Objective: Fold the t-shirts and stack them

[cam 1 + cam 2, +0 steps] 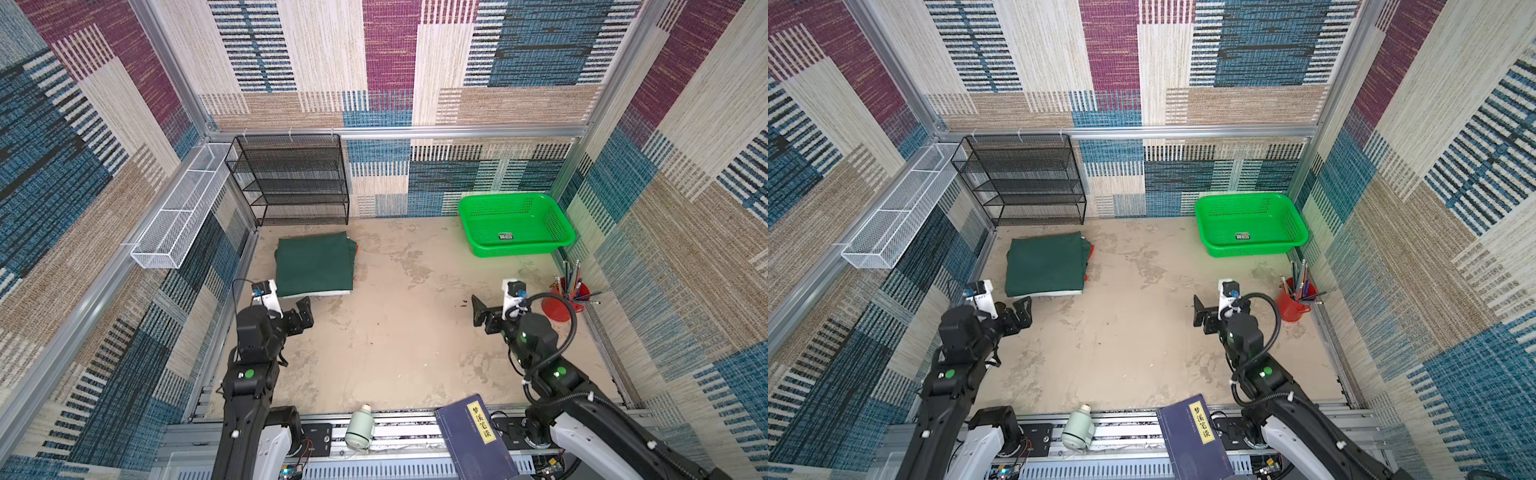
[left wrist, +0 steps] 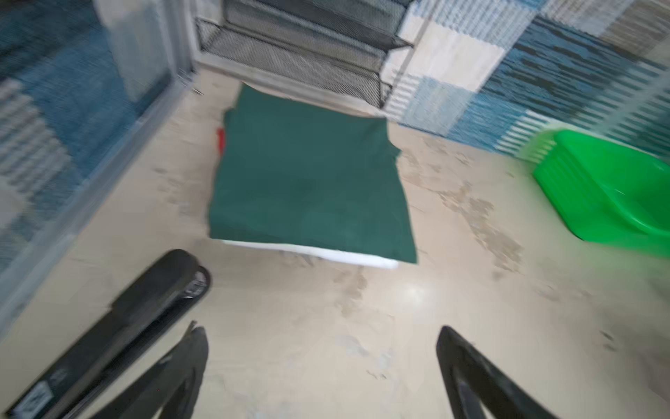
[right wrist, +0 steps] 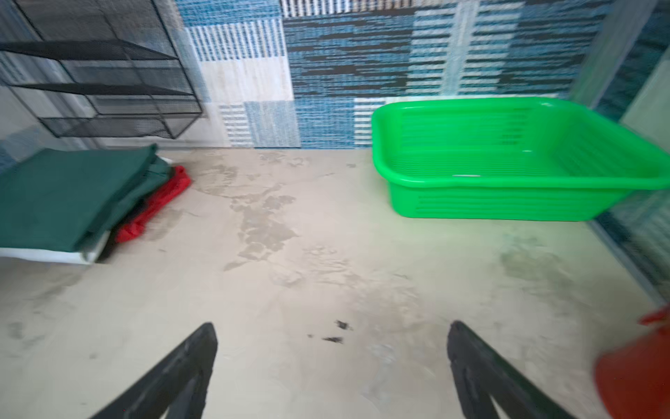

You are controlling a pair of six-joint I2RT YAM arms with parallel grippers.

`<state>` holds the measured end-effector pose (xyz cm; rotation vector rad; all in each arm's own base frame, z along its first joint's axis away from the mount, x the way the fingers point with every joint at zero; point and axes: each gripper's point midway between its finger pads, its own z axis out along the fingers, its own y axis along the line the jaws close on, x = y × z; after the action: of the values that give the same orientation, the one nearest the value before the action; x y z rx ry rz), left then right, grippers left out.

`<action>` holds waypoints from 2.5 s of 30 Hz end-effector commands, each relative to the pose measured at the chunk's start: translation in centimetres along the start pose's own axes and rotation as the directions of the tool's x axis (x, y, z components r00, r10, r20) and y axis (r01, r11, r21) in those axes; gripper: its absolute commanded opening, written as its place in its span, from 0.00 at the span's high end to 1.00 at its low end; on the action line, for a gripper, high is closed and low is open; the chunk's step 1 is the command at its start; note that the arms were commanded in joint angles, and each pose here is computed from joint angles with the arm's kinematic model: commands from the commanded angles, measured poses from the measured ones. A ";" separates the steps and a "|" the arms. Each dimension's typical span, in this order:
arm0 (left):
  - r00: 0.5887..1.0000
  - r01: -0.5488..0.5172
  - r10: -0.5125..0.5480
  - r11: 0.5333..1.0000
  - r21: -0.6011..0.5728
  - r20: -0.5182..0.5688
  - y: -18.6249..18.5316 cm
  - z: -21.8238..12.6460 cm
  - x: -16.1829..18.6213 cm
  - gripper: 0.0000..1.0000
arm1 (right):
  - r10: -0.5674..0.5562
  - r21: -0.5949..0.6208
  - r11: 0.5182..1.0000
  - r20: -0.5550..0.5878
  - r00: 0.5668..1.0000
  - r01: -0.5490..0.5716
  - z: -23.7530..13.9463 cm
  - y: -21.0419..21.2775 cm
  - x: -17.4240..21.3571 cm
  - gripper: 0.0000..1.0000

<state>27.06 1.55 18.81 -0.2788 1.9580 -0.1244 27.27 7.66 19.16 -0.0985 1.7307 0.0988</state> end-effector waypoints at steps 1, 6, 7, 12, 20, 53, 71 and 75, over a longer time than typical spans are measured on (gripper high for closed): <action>0.991 0.020 0.005 0.983 -0.181 0.136 3.5 -0.2 0.2 0.02 | -0.070 0.157 0.987 0.183 0.981 0.041 -1.8 -3.1 -1.9 0.01; 0.996 -0.061 0.073 0.977 -0.203 0.053 3.6 1.1 4.2 0.01 | 0.027 0.125 0.990 0.254 0.967 -0.060 -2.6 -3.5 1.3 0.01; 0.995 -0.080 0.090 0.975 -0.207 0.041 3.6 1.4 4.8 0.01 | 0.026 0.128 0.990 0.255 0.966 -0.060 -2.6 -3.6 1.6 0.01; 0.990 -0.140 0.143 0.972 -0.187 0.006 2.7 2.9 5.3 0.01 | -0.020 0.167 0.986 0.281 0.960 -0.028 -2.4 -4.5 1.3 0.01; 0.957 -0.277 0.285 0.953 -0.119 0.050 0.4 6.6 3.8 0.01 | -0.102 0.077 0.993 0.192 0.976 0.089 1.8 -3.9 1.7 0.01; 0.913 -0.353 0.351 0.935 -0.029 0.206 -2.1 12.5 3.8 0.01 | 0.021 0.051 0.998 0.158 0.987 -0.030 9.4 -8.5 2.6 0.01; 0.921 -0.364 0.361 0.932 -0.005 0.146 -2.3 13.5 4.1 0.01 | 0.019 0.053 0.998 0.155 0.988 -0.027 9.5 -8.5 2.6 0.01; 0.921 -0.364 0.361 0.931 -0.005 0.146 -2.4 13.5 4.1 0.01 | 0.018 0.053 0.998 0.157 0.988 -0.026 9.5 -8.5 2.5 0.01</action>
<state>38.00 -0.98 9.84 0.0650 1.8451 0.1123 37.13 0.54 14.40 -0.0468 1.6011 0.0767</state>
